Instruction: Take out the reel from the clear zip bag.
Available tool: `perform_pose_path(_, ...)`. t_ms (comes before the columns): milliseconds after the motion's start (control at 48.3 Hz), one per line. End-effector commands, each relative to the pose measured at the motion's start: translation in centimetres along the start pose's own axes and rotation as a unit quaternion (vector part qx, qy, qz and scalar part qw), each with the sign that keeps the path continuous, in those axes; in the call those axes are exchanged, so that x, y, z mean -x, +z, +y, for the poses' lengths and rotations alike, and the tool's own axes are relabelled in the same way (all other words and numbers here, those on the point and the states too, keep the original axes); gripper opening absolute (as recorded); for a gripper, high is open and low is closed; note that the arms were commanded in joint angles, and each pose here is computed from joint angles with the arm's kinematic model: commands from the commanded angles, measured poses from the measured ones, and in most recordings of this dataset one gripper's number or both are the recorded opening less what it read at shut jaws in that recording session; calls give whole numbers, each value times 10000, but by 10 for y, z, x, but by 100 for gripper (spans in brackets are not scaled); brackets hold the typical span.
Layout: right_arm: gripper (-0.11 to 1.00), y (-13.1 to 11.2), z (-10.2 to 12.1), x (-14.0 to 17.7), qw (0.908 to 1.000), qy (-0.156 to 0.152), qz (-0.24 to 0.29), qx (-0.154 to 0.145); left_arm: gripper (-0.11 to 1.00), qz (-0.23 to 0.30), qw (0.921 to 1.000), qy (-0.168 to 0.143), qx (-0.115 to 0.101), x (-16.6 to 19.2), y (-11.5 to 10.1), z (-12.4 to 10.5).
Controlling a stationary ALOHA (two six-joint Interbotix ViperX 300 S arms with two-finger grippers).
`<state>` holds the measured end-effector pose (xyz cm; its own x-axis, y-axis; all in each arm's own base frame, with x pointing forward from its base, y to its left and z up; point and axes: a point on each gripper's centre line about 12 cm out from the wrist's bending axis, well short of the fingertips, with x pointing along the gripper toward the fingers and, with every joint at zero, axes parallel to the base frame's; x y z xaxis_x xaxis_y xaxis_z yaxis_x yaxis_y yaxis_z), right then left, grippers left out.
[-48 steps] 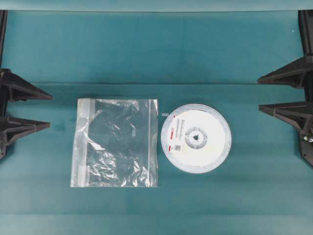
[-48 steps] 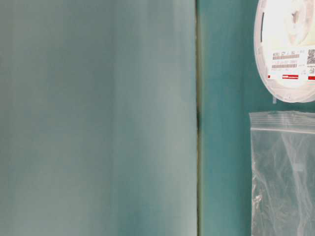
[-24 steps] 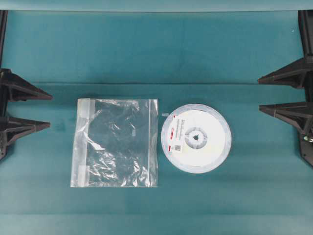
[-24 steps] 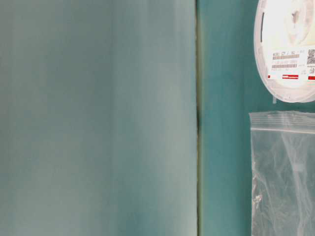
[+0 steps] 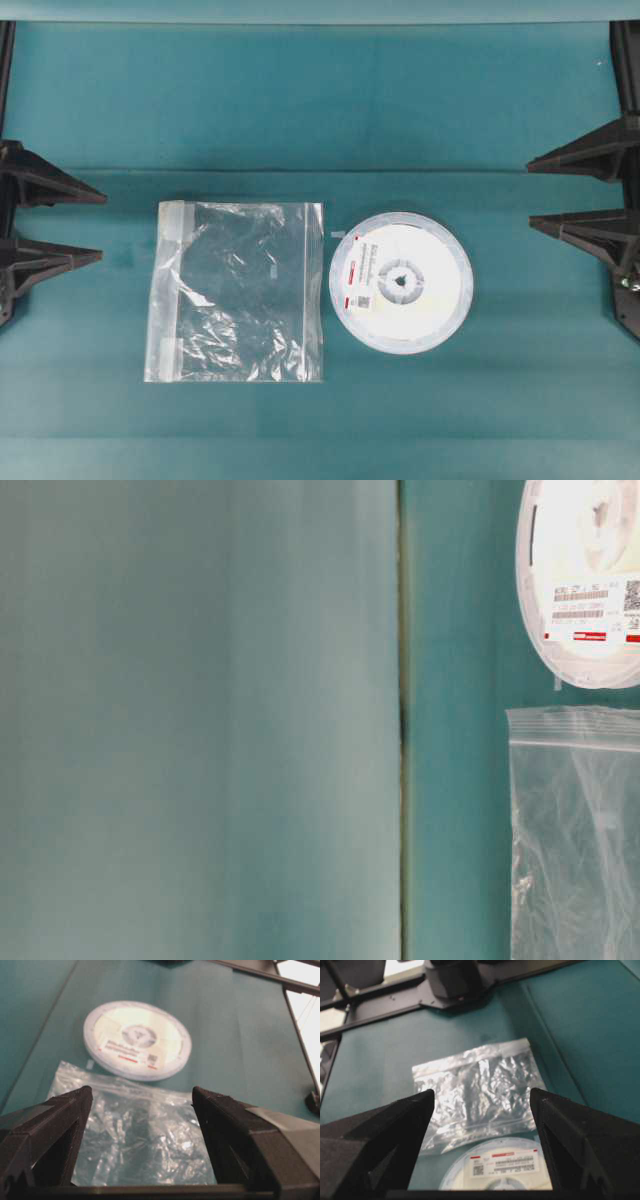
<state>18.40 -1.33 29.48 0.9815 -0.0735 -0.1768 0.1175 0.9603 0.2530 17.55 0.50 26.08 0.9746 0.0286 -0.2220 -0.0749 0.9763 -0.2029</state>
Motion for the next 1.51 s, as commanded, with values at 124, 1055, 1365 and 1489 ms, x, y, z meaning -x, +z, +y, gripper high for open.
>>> perform_pose_path(124, 92, 4, 1, 0, 10000, 27, -64, 47, 88, -119, 9999, -32, -17, 0, 10, -2)
perform_pose_path(1055, 92, 5, 2, 0, 9999, 49, -130, 39, 88, -126, 9999, -33, -16, 0, 10, -2)
perform_pose_path(1365, 92, 5, 2, 0, 9999, 49, -130, 32, 88, -119, 9999, -32, -17, 0, 10, -2)
perform_pose_path(1489, 92, 5, 2, 0, 9999, 46, -122, 32, 88, -111, 9999, -30, -17, 0, 10, -2)
